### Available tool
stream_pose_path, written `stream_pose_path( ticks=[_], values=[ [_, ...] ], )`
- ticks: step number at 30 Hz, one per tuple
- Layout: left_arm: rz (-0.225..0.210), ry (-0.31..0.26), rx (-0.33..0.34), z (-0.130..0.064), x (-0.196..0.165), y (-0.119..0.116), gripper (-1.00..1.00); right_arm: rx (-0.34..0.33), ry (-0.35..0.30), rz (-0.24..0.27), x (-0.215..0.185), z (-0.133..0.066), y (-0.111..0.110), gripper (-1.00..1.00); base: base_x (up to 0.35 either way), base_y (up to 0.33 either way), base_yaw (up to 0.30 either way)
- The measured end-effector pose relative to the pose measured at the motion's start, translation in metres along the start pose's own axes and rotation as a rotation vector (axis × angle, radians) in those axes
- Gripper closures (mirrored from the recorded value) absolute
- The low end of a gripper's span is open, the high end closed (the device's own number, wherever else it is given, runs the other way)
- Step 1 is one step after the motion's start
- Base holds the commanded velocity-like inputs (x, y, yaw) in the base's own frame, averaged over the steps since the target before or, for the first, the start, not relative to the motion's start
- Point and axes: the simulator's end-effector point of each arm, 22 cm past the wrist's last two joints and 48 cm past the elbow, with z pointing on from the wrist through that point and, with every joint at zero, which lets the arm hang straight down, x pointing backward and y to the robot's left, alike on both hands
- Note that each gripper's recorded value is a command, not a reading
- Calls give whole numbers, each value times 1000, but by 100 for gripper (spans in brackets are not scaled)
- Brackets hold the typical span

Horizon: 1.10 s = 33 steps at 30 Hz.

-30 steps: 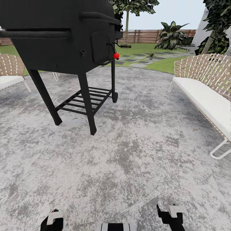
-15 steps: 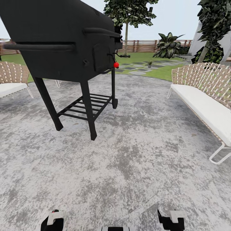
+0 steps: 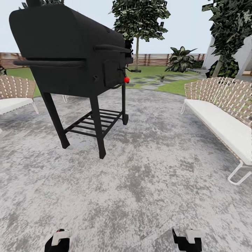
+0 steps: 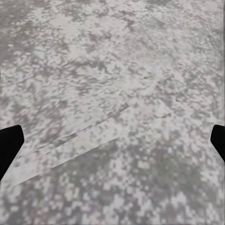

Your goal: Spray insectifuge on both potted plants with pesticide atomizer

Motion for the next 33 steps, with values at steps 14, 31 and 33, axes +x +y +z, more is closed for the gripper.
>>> stream_pose_path(
  ticks=[14,31,33],
  values=[
    [-5,-30,1,-12,-36,1,100,2,-26,3,-34,-11,-3,-100,0,0,-204],
    [-5,-39,4,-31,-74,2,100,1,-34,3,-74,-27,-5,-100,0,0,-280],
    [-5,-40,4,-33,-79,2,100,1,-35,3,-79,-29,-6,-100,0,0,-291]
  ],
)
